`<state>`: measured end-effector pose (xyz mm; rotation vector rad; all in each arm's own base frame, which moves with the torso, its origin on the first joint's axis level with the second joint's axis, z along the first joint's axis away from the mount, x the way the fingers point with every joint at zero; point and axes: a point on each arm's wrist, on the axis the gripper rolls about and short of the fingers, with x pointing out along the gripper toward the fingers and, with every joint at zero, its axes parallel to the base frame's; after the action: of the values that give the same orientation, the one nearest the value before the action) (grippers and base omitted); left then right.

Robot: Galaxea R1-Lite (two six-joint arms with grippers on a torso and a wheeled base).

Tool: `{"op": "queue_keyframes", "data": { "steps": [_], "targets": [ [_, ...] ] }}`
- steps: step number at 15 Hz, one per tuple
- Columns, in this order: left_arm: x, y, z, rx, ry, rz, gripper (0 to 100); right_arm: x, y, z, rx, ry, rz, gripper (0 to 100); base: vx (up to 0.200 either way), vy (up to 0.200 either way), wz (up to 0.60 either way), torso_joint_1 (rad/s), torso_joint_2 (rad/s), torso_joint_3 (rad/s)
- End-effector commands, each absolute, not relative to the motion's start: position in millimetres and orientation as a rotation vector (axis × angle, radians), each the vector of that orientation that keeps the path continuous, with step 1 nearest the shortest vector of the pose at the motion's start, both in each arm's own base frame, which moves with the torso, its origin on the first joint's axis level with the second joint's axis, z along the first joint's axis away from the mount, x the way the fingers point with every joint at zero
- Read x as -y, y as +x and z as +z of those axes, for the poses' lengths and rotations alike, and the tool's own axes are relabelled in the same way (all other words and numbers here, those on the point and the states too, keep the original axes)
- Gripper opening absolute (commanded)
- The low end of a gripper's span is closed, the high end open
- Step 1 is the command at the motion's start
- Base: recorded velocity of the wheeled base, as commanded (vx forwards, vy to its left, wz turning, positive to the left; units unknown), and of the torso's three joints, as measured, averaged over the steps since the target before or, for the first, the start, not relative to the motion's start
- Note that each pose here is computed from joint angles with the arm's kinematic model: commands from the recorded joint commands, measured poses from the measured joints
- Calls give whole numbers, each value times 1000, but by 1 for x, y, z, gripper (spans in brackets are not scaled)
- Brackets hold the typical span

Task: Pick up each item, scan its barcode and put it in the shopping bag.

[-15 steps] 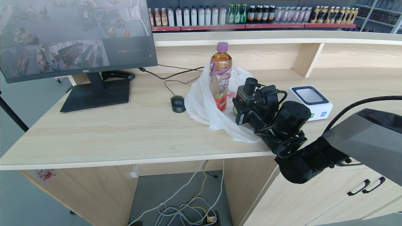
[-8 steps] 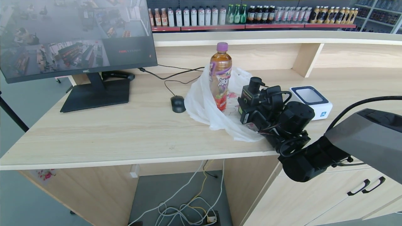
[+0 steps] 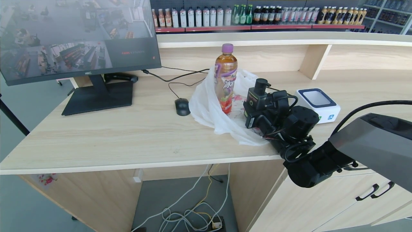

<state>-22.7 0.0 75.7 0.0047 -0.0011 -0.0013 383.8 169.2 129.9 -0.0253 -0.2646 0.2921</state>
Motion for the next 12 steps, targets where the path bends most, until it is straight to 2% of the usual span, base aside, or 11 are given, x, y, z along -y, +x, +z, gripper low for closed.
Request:
{"op": "queue_keyframes", "data": {
  "steps": [1, 7, 8, 12],
  "targets": [
    [0, -23, 76, 2, 5, -2, 100, -170, 385, 128, 259, -23, 294, 0, 0, 0, 0, 0, 0, 0],
    [0, -23, 76, 3, 5, -2, 100, -173, 388, 130, 273, -2, 298, 0, 0, 0, 0, 0, 0, 0],
    [0, -23, 76, 2, 5, -2, 100, -173, 388, 130, 272, 0, 298, 100, 0, 0, 0, 0, 0, 0],
    [0, -23, 76, 2, 5, -2, 100, -171, 385, 137, 289, 4, 297, 100, 0, 0, 0, 0, 0, 0]
  ]
}}
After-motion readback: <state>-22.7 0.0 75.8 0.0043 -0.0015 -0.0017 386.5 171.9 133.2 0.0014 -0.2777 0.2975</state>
